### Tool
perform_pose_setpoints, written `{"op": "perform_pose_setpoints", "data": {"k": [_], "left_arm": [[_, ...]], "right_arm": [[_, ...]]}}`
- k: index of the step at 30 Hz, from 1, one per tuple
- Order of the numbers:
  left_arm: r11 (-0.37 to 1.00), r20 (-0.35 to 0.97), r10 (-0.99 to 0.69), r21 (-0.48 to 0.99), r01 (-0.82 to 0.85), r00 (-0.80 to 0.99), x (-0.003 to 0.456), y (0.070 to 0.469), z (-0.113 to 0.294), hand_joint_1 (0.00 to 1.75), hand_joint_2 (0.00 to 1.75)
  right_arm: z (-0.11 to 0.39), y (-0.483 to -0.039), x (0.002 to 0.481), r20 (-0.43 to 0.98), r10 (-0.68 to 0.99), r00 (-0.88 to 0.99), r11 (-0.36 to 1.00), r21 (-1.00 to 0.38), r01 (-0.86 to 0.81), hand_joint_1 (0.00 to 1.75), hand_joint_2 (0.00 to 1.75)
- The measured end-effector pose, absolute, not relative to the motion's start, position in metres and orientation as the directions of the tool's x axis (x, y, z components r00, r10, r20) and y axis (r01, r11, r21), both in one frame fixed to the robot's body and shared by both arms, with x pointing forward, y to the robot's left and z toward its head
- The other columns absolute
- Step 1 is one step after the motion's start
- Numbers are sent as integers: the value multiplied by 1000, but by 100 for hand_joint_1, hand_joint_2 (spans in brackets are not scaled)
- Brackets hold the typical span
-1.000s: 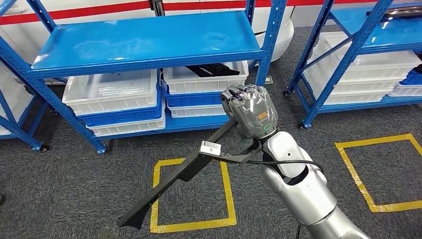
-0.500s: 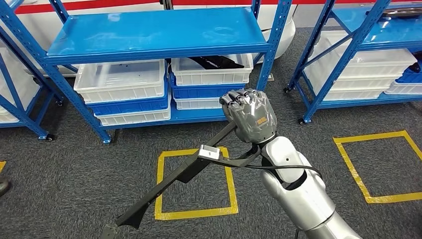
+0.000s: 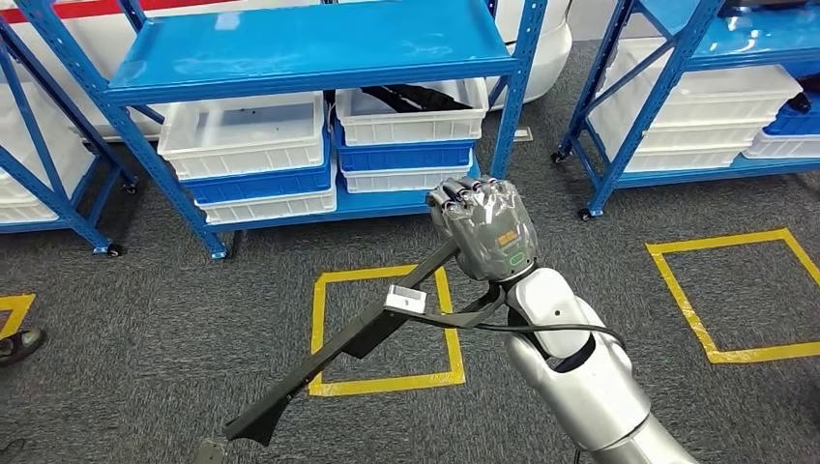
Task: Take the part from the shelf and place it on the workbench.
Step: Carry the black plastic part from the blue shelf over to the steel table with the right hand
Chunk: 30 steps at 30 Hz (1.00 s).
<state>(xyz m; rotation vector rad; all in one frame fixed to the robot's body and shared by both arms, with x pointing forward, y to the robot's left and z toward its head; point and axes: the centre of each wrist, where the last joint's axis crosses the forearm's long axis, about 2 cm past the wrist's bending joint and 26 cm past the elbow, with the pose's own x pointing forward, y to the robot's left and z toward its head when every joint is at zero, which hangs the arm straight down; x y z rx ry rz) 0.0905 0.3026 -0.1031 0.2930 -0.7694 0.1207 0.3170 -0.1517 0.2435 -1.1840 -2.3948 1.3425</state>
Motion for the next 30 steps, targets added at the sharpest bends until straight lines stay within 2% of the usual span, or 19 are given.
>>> {"op": "perform_pose_setpoints", "data": {"k": [30], "left_arm": [[954, 695, 23, 200, -224, 719, 92, 290, -103, 0, 175]], "right_arm": [[250, -153, 323, -241, 700, -672, 292, -762, 577, 175, 175]]}}
